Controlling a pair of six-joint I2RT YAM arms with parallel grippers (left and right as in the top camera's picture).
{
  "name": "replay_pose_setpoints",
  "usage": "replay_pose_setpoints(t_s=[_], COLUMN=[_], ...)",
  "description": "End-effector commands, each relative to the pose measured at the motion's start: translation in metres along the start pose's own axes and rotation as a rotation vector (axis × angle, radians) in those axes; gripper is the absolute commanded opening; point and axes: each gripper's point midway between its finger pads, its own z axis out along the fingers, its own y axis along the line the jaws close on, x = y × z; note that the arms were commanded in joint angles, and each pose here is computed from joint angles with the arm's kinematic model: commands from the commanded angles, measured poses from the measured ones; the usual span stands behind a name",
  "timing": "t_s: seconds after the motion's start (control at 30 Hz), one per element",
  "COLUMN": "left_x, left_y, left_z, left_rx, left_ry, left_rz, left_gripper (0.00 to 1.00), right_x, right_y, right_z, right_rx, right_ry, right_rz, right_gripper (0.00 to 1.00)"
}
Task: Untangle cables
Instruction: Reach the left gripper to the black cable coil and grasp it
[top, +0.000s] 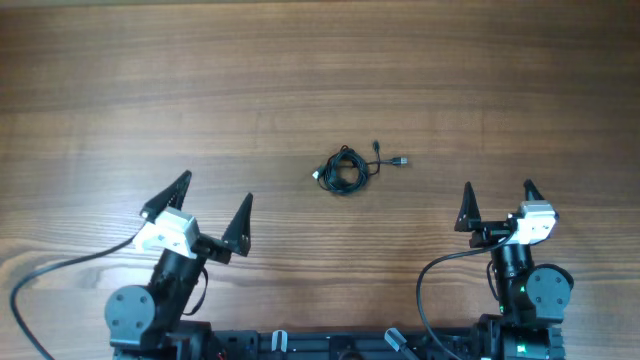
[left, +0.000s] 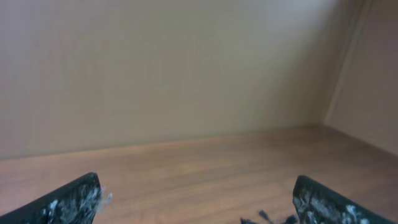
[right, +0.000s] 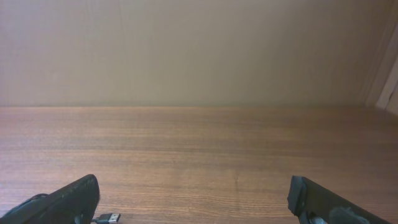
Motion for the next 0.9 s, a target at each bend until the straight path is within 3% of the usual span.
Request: replay_pose_setpoints(t_s=[0.0, 0.13, 0.3, 0.5, 0.57, 0.73, 0.8, 0.87], left_x=[-0.022, -0.026, -0.001, 0.083, 0.119, 0.17, 0.188, 0.208], left_y=[-0.012, -0.015, -0.043, -0.096, -0.102, -0.101, -0.098, -0.086], left_z=[0.016, 0.053, 0.101, 0.142, 0.14, 0.144, 0.149, 0.156], left_rx=[0.072, 0.117, 0.205, 0.311, 0.315, 0.302, 0.288, 0.266], left_ry=[0.09, 0.337, 0.616, 0.837, 0.948, 1.068, 1.09, 1.099], left_rz=[-0.042, -0.135, -0.198, -0.159, -0.166, -0.179, -0.165, -0.061], left_gripper=[1.0, 1.0, 1.0, 1.0, 1.0, 1.0, 0.96, 0.84], right_x=[0.0, 0.0, 0.0, 0.0, 0.0, 0.0, 0.0, 0.0], right_y=[-0.001, -0.001, -0.001, -0.001, -0.001, -0.001, -0.001, -0.001], right_z=[0.0, 0.0, 0.0, 0.0, 0.0, 0.0, 0.0, 0.0], right_rx=[0.006, 0.006, 0.006, 0.006, 0.006, 0.006, 0.006, 0.006], right_ry=[-0.002, -0.002, -0.002, -0.002, -0.002, -0.002, -0.002, -0.002], right_rz=[-0.012, -0.012, -0.012, -0.012, -0.012, -0.012, -0.012, -0.012], right_gripper=[1.0, 1.0, 1.0, 1.0, 1.0, 1.0, 1.0, 1.0])
